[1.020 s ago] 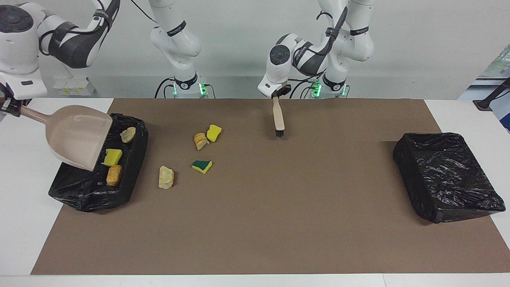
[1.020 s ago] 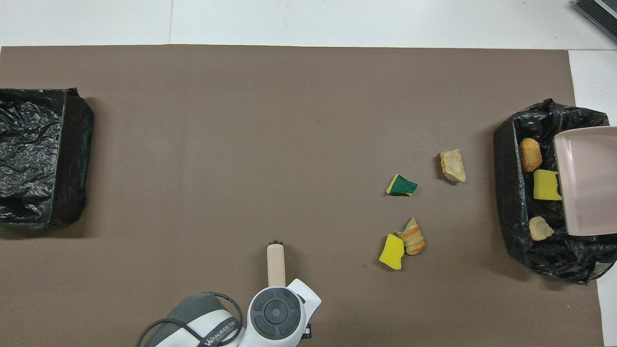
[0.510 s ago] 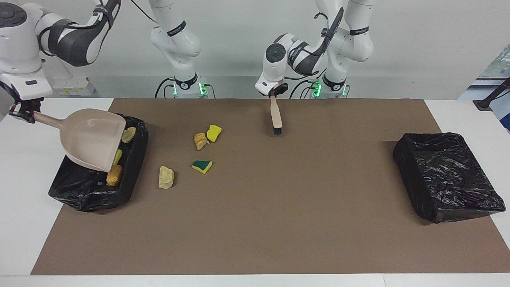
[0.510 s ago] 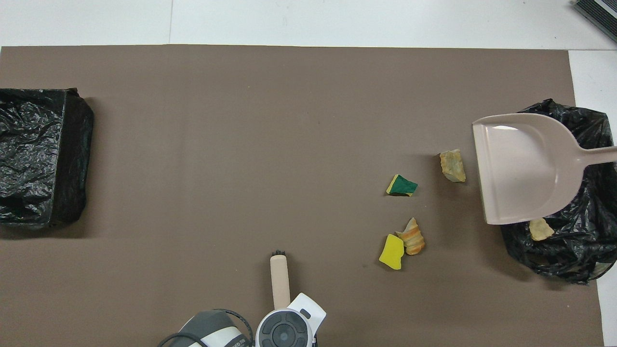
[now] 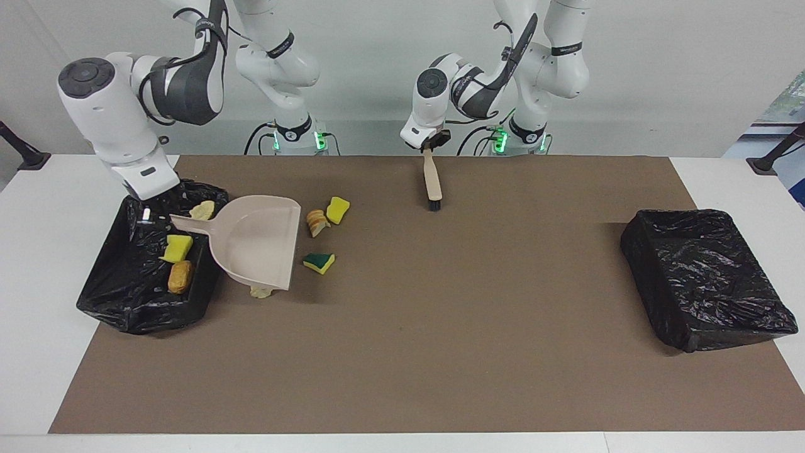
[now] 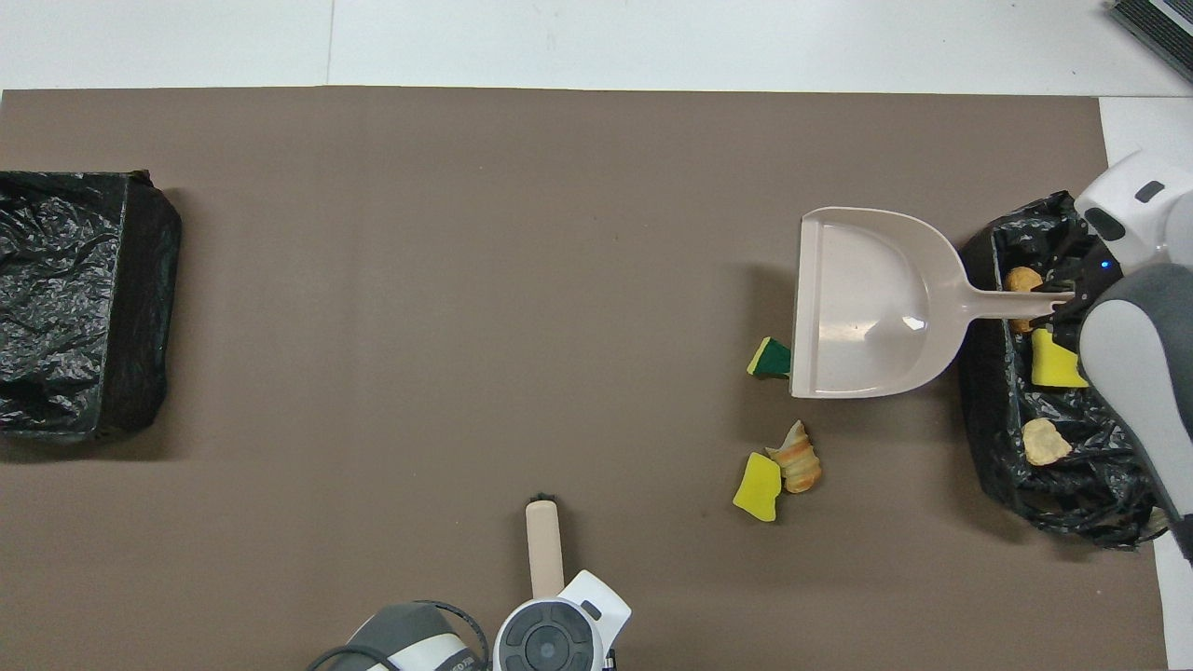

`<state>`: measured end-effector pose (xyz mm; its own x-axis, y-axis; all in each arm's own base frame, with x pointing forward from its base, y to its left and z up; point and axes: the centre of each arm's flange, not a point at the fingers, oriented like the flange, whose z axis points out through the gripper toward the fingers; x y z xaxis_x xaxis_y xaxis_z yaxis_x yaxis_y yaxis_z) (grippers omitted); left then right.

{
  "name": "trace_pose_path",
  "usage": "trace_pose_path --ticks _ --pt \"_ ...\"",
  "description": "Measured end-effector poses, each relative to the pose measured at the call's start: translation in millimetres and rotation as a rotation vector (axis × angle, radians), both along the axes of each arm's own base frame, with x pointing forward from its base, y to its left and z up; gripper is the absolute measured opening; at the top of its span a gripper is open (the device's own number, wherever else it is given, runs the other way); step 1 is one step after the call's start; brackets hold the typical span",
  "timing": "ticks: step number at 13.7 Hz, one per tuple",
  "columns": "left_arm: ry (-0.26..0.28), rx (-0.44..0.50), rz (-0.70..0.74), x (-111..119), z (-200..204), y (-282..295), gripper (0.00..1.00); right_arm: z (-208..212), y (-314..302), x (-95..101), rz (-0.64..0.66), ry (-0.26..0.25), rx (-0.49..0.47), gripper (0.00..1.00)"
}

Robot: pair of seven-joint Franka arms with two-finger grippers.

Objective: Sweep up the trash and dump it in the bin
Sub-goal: 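Lift the emptied dustpan with the right gripper away from the bag, then set the dustpan down mid-table with the right gripper and withdraw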

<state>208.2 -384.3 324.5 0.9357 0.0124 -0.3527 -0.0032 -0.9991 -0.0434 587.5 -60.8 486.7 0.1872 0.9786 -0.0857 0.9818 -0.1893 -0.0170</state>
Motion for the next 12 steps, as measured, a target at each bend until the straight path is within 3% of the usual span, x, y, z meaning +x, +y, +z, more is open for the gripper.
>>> trace_pose_path --ticks 1,4,7,12 --pt "-0.003 -0.011 -0.001 5.5 3.1 0.3 0.65 -6.7 6.0 1.0 -0.046 0.004 0.003 0.33" --pt "-0.051 -0.064 0.007 41.7 27.2 3.2 0.98 -24.1 40.9 7.7 -0.179 -0.015 0.005 0.33" --pt "-0.174 -0.05 -0.021 90.0 56.2 17.4 1.0 -35.6 83.9 8.6 -0.337 -0.017 -0.003 0.33" --pt "-0.278 -0.078 -0.067 192.9 117.3 87.8 1.0 -51.7 141.2 1.6 -0.609 -0.018 -0.02 0.33"
